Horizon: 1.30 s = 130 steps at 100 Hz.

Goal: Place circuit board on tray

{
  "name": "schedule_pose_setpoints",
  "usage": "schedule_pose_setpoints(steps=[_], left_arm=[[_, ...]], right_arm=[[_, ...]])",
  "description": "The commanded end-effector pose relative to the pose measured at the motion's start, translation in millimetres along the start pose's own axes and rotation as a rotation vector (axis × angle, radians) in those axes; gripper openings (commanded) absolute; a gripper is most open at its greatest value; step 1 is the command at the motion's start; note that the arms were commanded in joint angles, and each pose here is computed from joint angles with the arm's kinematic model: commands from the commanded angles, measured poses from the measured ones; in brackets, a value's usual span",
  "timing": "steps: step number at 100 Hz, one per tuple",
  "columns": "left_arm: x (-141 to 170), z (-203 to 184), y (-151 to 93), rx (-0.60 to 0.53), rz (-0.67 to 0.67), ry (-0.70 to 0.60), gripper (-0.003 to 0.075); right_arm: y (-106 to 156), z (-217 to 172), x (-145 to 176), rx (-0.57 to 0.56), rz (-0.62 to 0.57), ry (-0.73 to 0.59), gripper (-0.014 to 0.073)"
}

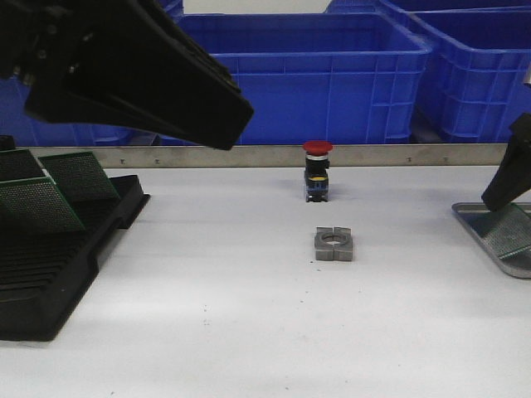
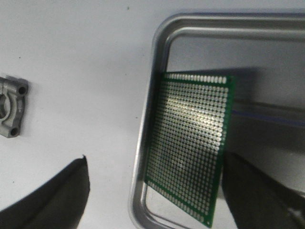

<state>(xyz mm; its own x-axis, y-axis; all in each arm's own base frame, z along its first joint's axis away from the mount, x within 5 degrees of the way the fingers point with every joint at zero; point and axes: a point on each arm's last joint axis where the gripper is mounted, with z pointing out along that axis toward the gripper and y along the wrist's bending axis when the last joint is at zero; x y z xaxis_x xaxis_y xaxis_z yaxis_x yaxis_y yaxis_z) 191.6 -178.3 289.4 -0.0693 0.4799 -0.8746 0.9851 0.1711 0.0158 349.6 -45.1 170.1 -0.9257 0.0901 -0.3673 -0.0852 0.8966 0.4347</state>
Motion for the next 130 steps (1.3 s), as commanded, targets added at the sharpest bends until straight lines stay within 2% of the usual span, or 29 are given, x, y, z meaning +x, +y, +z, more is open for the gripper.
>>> schedule_pose_setpoints(steps=[1,15,31,49,59,71,82,89,95,120,130], left_arm=[[-17.8,-7.2,-2.3,-0.015,-0.007,-0.080,0.0515],[-17.8,-7.2,-2.1,-0.017,-0.007,-0.079,0.0515],[-17.5,-7.7,-0.3,-0.040,-0.002,-0.074,0.0515],[-16.2,-24.1,9.1,-0.181,0.112,-0.004,0.0515],[-7.0,-37.8,17.1,-0.247,0.206,0.096,0.0515],[8.6,-52.0,32.8,-0.322,0.224,0.214,0.0515],[23.2,-66.6,51.9,-0.444,0.179,0.307,0.0515],[34.4,-74.4,63.2,-0.494,0.195,0.386,0.0515],[44.1,-77.8,71.8,-0.510,0.199,0.440,0.0515],[73.6,-61.3,104.6,-0.558,0.127,0.496,0.0515],[83.5,-52.5,116.2,-0.534,0.129,0.537,0.0515]], right_arm=[[8.8,-29.6,-13.9,0.038,-0.066,-0.102,0.0650],[6.9,-53.1,-14.7,0.130,-0.138,-0.140,0.0643],[21.8,-78.0,-15.7,0.148,-0.182,-0.200,0.0643],[45.0,-103.8,-12.0,0.135,-0.238,-0.245,0.0643],[53.0,-113.9,-9.3,0.129,-0.256,-0.260,0.0643],[57.9,-119.5,-7.9,0.128,-0.269,-0.270,0.0643],[59.2,-120.7,-7.5,0.126,-0.271,-0.272,0.0643],[59.2,-120.7,-7.6,0.125,-0.270,-0.273,0.0643],[59.3,-120.7,-7.6,0.125,-0.270,-0.273,0.0643],[59.8,-120.8,-7.9,0.119,-0.265,-0.278,0.0643],[59.8,-120.8,-7.9,0.119,-0.265,-0.278,0.0643]])
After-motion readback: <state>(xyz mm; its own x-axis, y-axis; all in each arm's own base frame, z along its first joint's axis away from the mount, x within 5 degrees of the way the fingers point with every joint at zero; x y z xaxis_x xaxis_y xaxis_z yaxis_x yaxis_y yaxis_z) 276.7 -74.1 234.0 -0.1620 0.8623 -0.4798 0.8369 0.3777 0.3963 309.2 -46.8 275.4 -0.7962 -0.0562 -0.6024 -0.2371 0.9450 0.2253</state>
